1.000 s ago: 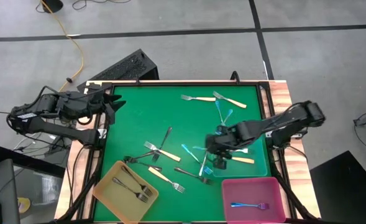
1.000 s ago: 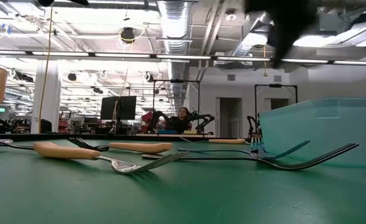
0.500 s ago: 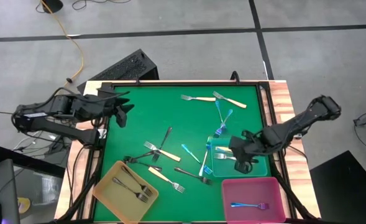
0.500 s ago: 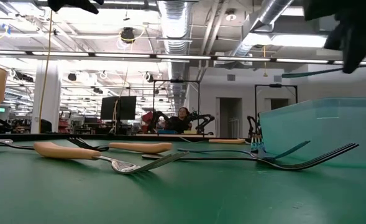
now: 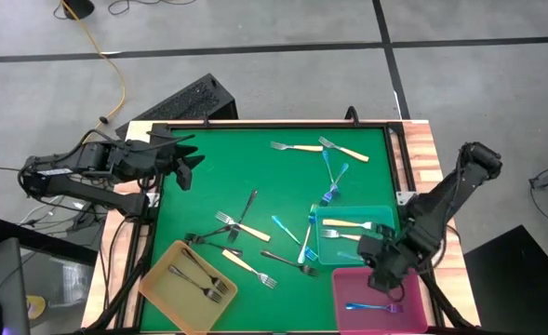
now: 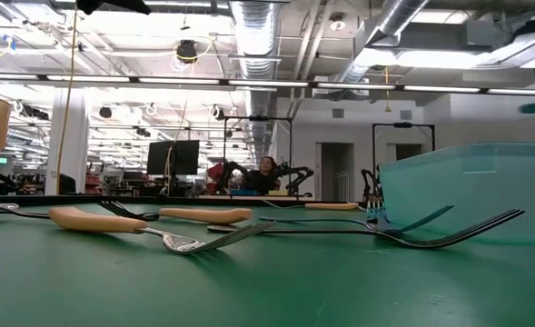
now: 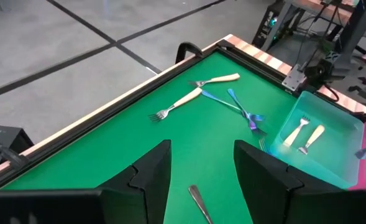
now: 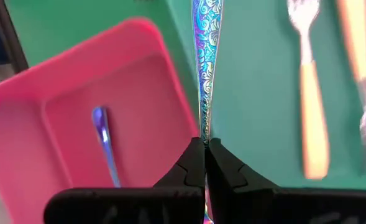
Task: Sort silverware by color (type)
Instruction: Put the purple fork into the pink bin
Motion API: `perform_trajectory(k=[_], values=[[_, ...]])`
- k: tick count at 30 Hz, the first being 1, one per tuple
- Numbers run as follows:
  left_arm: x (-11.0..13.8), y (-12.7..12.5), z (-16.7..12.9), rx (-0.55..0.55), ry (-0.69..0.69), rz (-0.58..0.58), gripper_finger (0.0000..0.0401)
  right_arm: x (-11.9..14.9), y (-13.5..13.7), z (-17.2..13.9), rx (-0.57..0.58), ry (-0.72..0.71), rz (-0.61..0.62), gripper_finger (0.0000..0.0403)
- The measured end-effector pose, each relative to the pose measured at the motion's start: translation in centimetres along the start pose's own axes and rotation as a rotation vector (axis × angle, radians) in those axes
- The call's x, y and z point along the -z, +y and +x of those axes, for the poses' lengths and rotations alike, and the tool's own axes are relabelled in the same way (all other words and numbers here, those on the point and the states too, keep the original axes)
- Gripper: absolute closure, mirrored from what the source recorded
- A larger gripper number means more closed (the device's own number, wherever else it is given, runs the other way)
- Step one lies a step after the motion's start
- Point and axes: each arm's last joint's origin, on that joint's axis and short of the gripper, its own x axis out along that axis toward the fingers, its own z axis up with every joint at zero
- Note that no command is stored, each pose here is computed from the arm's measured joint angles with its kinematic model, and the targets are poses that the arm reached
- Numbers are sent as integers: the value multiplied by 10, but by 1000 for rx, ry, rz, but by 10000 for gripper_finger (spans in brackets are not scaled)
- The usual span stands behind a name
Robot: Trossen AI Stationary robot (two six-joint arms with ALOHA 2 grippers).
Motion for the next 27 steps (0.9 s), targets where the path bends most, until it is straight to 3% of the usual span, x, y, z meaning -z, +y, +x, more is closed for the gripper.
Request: perform_trajectory(k=[9, 27], values=[[-1, 0, 0, -5, -9, -17, 243, 30, 23, 15, -7, 40, -15, 383], [-1, 0, 0, -14, -13, -46, 243, 48, 54, 72, -16, 173, -112, 383]])
